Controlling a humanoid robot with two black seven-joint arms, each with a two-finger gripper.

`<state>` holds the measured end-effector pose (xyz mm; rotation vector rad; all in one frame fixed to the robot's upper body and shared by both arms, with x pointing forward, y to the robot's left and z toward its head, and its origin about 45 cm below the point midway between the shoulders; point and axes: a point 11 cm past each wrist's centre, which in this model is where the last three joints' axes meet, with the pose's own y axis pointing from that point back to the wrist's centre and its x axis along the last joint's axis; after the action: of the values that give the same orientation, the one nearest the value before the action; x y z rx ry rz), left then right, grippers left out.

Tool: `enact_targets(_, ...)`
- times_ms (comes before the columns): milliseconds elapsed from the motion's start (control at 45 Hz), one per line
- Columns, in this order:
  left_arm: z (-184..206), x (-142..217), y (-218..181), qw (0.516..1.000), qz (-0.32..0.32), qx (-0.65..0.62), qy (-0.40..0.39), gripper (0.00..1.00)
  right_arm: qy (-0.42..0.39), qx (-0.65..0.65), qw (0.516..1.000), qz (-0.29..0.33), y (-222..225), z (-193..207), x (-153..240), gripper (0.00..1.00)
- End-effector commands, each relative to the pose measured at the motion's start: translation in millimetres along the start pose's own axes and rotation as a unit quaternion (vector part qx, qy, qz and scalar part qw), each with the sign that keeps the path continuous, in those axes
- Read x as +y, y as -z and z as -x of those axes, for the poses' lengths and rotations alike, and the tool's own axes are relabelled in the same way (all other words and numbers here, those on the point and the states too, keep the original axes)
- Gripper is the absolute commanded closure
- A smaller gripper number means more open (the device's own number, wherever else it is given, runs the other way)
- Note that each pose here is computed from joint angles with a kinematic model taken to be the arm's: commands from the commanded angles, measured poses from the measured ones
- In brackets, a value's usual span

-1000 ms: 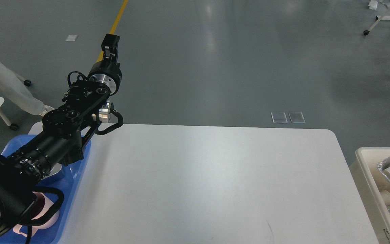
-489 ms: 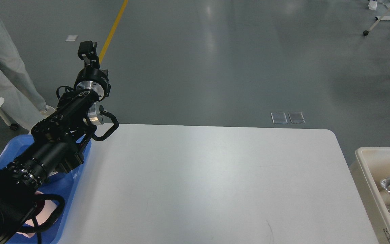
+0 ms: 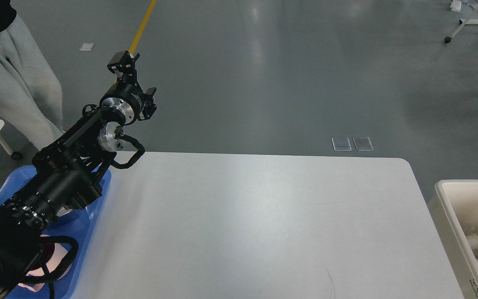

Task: Tidy desktop

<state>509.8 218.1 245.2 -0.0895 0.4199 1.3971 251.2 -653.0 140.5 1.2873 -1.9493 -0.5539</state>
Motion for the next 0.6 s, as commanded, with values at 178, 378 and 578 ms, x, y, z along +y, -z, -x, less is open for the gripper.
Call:
enact_targets(178, 16.6, 3.1, -7.5, 0.995, 0.000, -0.009, 0.100, 0.04, 0.100, -0.029, 0.988, -0.119, 120.5, 94.5, -15.0, 0.00)
enact_targets(378, 9.5, 5.7, -12.6, 0.994, 0.004, -0.012, 0.113, 0.03, 0.186, -0.077, 0.958, -0.203, 193.3, 196.4, -8.7, 0.00)
enact_targets(578, -7.3, 7.8, -11.5, 0.995, -0.001, -0.019, 0.095, 0.03, 0.233, -0.128, 0.930, -0.255, 227.3, 276.2, 5.3, 0.00)
